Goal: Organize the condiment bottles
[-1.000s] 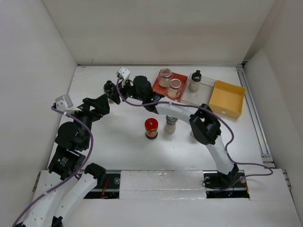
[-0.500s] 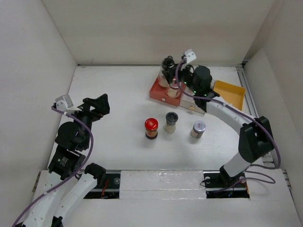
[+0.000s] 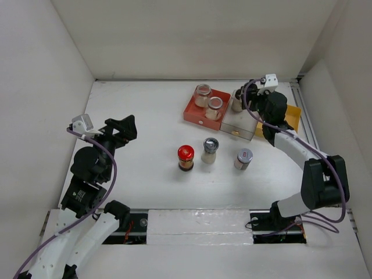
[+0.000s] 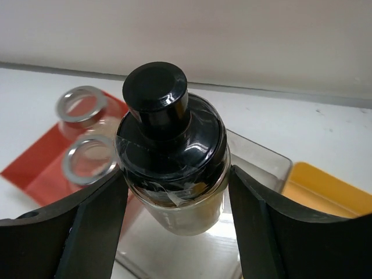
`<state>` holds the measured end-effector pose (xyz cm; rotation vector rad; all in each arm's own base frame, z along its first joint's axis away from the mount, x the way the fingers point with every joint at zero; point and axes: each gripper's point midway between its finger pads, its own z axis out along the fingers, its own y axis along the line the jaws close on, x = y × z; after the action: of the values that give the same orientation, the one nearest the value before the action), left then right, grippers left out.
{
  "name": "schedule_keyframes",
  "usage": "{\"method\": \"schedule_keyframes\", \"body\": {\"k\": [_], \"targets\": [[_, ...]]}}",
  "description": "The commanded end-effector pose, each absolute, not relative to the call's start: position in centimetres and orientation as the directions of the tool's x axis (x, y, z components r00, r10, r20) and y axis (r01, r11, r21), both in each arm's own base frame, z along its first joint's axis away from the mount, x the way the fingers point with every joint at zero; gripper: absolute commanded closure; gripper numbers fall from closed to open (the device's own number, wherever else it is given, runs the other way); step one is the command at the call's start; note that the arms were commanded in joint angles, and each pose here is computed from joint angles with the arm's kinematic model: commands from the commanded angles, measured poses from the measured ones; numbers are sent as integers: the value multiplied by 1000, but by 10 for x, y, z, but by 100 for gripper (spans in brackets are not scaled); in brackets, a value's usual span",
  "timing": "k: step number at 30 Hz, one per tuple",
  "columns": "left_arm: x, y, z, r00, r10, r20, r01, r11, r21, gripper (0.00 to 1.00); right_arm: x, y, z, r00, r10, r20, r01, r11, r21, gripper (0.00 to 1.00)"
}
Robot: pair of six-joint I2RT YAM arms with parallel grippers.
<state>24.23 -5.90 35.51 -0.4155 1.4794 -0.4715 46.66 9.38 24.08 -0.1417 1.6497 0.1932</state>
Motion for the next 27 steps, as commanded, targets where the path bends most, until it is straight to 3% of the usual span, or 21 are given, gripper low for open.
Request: {"method": "schedule_keyframes", "body": {"k": [1, 5, 20, 27], "targets": [[244, -60, 367, 66, -551, -832, 74, 834, -547, 4, 480, 61, 262, -1, 39, -999, -104, 994, 39, 42], [243, -62, 367, 61, -551, -832, 81, 834, -546, 4, 499, 33, 230, -68, 74, -995, -35, 996, 76, 41], [248, -62, 363, 52, -544, -837, 65, 838, -541, 4, 563, 28, 197, -73, 125, -990, -103, 986, 132, 39], [248, -64, 365, 55, -540, -840, 76, 841, -536, 4, 559, 26, 172, -174, 172, -970, -54, 981, 184, 29]]}}
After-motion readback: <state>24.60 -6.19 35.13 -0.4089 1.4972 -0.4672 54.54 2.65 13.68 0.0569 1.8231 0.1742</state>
